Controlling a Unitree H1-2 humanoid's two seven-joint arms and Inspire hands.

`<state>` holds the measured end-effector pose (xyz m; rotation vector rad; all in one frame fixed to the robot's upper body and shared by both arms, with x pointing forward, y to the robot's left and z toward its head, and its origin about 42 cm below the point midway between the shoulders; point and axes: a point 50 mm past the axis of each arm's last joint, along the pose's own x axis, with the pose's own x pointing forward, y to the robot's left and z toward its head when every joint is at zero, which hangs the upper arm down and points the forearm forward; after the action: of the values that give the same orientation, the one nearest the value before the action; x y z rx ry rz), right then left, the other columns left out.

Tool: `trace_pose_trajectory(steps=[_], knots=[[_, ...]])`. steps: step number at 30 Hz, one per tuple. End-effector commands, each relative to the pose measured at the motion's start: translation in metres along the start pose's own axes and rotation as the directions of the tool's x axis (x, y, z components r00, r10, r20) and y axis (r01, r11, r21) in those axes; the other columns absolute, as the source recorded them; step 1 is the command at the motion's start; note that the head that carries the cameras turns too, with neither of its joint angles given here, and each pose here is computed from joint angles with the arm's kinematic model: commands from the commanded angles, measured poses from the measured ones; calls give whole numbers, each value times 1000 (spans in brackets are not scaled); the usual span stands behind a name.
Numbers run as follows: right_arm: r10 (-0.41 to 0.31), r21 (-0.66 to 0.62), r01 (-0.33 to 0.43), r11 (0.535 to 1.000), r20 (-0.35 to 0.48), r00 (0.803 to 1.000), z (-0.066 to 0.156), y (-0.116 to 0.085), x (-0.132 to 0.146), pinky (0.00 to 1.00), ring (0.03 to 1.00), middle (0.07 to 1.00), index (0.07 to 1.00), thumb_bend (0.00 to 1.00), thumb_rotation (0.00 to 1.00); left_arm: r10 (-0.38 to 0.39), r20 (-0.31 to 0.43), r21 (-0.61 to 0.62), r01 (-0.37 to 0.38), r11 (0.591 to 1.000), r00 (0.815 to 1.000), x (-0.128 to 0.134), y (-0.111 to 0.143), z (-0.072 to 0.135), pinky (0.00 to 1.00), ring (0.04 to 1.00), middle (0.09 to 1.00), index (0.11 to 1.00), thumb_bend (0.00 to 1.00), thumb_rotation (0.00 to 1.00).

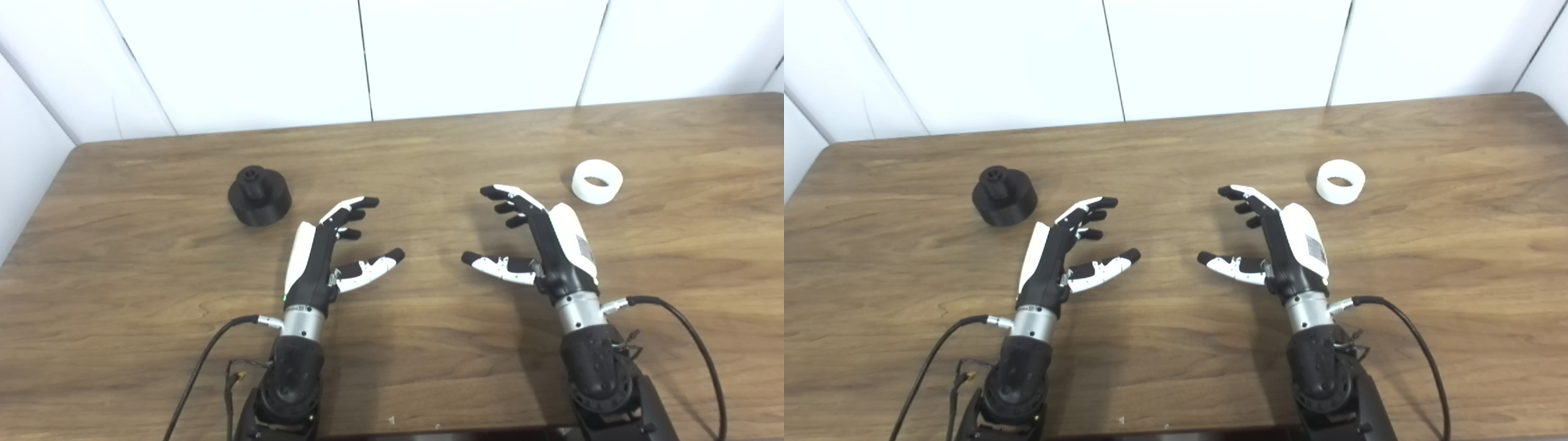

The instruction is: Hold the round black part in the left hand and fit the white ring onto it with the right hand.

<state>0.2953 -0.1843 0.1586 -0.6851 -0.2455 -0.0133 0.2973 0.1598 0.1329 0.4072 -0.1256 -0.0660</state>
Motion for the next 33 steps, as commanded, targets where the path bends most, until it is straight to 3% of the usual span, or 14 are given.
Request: trace_pose_trajectory(steps=[1, 20, 26, 33], knots=[[-45, 18, 44, 999, 77, 996, 17, -9, 12, 639, 739, 787, 765, 706, 177, 24, 86, 12, -25, 1000, 996, 12, 5, 20, 687, 805, 830, 731, 720, 166], [-40, 22, 38, 999, 71, 997, 19, -10, 11, 635, 736, 792, 767, 707, 177, 26, 83, 5, -26, 1000, 996, 12, 5, 21, 684, 796, 818, 730, 716, 168], [-32, 26, 30, 999, 53, 998, 8, -20, 7, 632, 741, 800, 772, 699, 182, 22, 88, 4, -22, 1000, 996, 12, -11, 24, 656, 783, 818, 729, 710, 185], [-47, 31, 45, 998, 57, 997, -7, -31, 6, 566, 697, 781, 762, 714, 105, 16, 87, 31, -19, 999, 996, 15, -33, 27, 662, 791, 818, 719, 701, 194]])
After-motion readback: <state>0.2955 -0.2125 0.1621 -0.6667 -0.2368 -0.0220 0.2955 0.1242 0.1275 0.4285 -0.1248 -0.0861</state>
